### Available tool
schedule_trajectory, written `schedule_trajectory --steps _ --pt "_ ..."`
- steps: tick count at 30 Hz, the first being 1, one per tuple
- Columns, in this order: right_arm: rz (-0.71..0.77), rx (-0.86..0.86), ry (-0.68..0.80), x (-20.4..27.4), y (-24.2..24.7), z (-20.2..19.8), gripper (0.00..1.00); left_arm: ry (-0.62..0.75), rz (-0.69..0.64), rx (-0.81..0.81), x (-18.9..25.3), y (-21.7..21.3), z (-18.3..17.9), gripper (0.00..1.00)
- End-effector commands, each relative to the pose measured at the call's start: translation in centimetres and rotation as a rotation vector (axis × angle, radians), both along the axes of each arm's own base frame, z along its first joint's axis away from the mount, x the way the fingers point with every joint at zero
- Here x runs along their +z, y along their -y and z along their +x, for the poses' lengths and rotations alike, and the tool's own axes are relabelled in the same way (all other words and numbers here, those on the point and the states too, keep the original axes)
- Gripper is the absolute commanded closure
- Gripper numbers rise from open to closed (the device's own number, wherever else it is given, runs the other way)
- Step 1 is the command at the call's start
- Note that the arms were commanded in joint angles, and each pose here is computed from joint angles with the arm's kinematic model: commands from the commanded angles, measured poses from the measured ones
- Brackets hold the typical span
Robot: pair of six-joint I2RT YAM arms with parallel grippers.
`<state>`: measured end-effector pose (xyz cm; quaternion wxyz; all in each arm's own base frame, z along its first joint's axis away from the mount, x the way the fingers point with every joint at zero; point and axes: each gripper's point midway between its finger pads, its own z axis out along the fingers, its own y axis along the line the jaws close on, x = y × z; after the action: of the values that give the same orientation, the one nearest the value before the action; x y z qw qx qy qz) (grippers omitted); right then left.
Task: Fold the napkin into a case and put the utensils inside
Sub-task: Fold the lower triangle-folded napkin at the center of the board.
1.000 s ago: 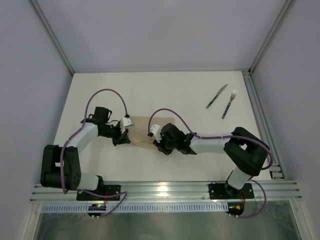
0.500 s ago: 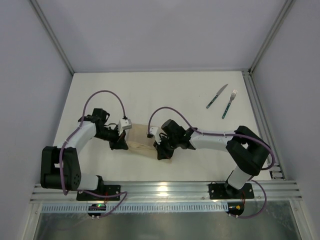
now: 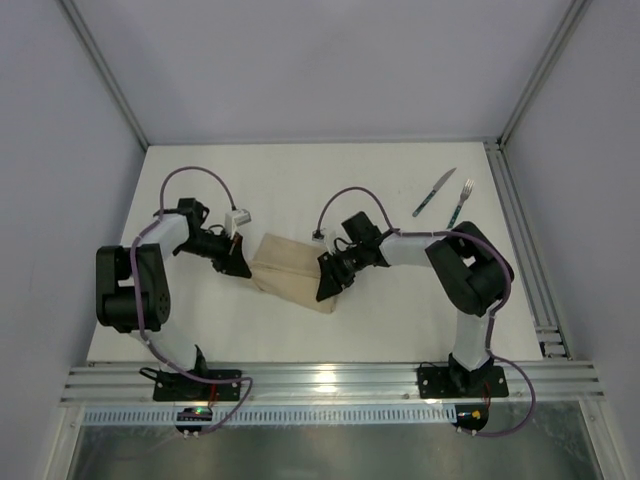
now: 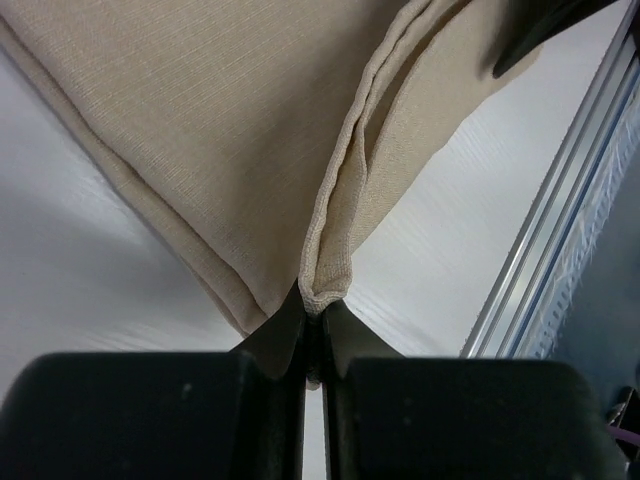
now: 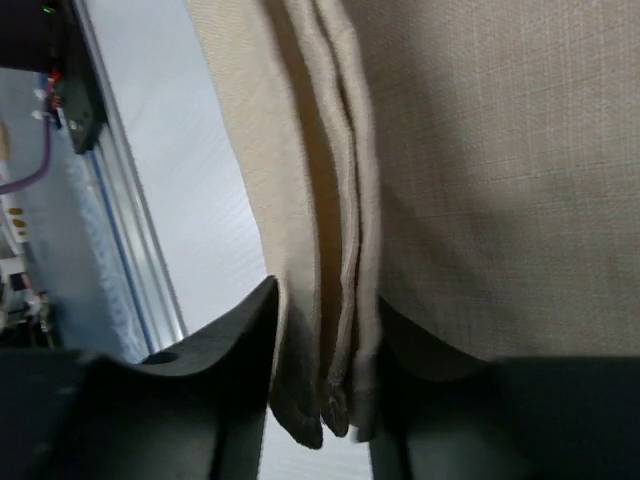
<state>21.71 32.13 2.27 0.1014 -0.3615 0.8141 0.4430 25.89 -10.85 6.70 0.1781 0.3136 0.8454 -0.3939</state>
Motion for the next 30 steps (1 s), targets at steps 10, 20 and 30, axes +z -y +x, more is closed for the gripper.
schedule_trajectory --steps 10,20,30 --pt "-0.246 -0.311 0.213 5.8 6.2 6.4 0.42 -0.045 0.047 0.022 -0.8 -0.8 2.3 1.00" --pt "-0.055 -0.390 0.298 8.4 -0.5 13.5 0.84 -0.052 0.117 -0.064 -1.3 0.3 2.2 1.00" --pt "-0.143 -0.348 0.059 0.5 -2.7 11.9 0.95 -0.051 0.126 -0.048 -0.6 0.9 4.2 1.00"
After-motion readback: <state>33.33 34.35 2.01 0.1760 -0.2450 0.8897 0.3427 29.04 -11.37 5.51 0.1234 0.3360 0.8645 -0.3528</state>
